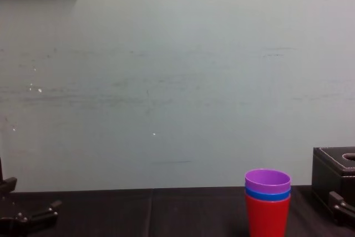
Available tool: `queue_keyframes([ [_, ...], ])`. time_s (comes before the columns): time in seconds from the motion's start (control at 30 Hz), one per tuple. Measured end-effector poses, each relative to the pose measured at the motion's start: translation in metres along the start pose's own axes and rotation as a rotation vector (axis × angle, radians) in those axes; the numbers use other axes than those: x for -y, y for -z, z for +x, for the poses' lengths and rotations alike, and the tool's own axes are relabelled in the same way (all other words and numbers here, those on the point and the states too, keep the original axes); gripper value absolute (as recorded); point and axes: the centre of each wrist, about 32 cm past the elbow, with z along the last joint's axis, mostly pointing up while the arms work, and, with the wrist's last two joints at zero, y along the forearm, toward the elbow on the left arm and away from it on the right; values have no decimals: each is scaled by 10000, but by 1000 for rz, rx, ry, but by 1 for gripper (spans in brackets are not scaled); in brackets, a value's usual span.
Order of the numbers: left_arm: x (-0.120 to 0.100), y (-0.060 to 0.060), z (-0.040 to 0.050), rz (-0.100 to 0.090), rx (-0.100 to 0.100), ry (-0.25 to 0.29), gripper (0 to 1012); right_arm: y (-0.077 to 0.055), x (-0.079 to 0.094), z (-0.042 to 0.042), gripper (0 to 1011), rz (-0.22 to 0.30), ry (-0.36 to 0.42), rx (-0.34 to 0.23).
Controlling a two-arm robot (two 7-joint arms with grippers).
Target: Stack the three plastic cups sequentially using one hand.
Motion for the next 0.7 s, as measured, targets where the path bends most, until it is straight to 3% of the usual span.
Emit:
queue_keyframes([
  [0.7, 0, 0, 0, 0, 0, 0, 1005, -3, -1, 0, 1003, -1, 1, 1],
])
